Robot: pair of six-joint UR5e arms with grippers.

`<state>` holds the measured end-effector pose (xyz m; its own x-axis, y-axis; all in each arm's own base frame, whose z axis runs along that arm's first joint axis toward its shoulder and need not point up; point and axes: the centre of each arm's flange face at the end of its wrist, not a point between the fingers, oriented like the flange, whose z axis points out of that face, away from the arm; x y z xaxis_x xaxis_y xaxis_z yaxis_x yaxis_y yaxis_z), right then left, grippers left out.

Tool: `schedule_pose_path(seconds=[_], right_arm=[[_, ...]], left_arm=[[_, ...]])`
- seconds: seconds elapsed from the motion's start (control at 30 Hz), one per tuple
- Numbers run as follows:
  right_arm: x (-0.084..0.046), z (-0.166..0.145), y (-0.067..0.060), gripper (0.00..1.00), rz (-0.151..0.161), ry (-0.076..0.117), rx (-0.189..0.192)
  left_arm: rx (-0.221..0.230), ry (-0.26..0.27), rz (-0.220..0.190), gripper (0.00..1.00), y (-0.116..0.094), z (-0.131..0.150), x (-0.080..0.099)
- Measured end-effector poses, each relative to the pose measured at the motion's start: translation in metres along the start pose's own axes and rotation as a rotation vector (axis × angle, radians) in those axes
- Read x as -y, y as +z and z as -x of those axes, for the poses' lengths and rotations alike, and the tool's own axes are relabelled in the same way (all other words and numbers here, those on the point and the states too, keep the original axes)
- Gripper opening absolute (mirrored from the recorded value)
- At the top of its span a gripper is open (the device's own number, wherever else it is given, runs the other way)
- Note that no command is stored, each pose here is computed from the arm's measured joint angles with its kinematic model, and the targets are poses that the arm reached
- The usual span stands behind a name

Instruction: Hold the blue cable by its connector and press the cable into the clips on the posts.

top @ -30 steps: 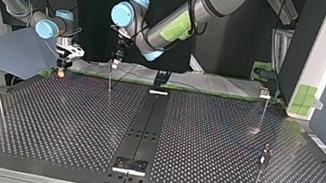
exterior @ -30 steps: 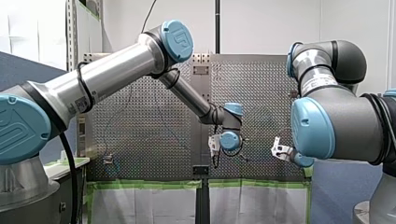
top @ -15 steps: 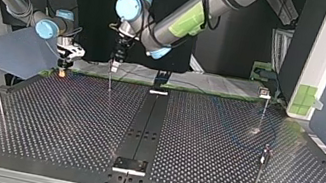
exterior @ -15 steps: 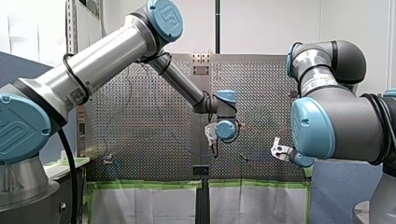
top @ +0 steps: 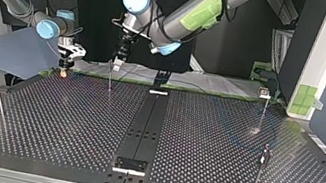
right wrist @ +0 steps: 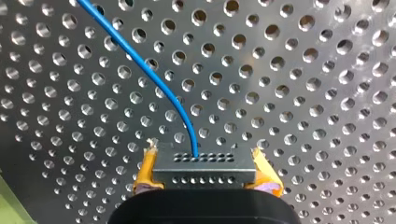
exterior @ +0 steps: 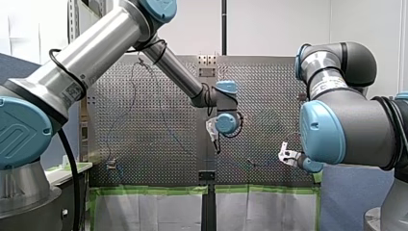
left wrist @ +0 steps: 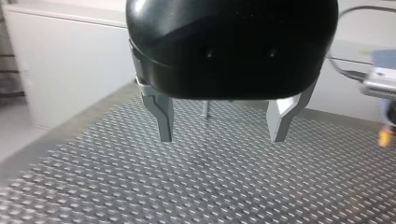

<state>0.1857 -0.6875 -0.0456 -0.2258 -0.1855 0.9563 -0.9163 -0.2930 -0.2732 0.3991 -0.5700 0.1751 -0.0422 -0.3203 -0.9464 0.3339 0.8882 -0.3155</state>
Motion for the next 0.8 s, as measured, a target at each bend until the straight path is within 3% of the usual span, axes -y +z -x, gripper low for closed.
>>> schedule_pose_path(seconds=[0.4,0.6,0.8], right_arm=[[0.008,0.003,0.000,0.00,-0.014,-0.009,0.007],[0.012,0.005,0.000,0.00,-0.019,-0.024,0.014],[0.013,0.006,0.000,0.00,-0.019,-0.031,0.018]], left_arm=[[0.095,-0.132,-0.036,0.98,-0.030,0.043,0.007],[0.138,-0.154,-0.041,0.98,-0.049,0.063,0.010],[0.150,-0.151,-0.023,0.98,-0.069,0.080,0.004]])
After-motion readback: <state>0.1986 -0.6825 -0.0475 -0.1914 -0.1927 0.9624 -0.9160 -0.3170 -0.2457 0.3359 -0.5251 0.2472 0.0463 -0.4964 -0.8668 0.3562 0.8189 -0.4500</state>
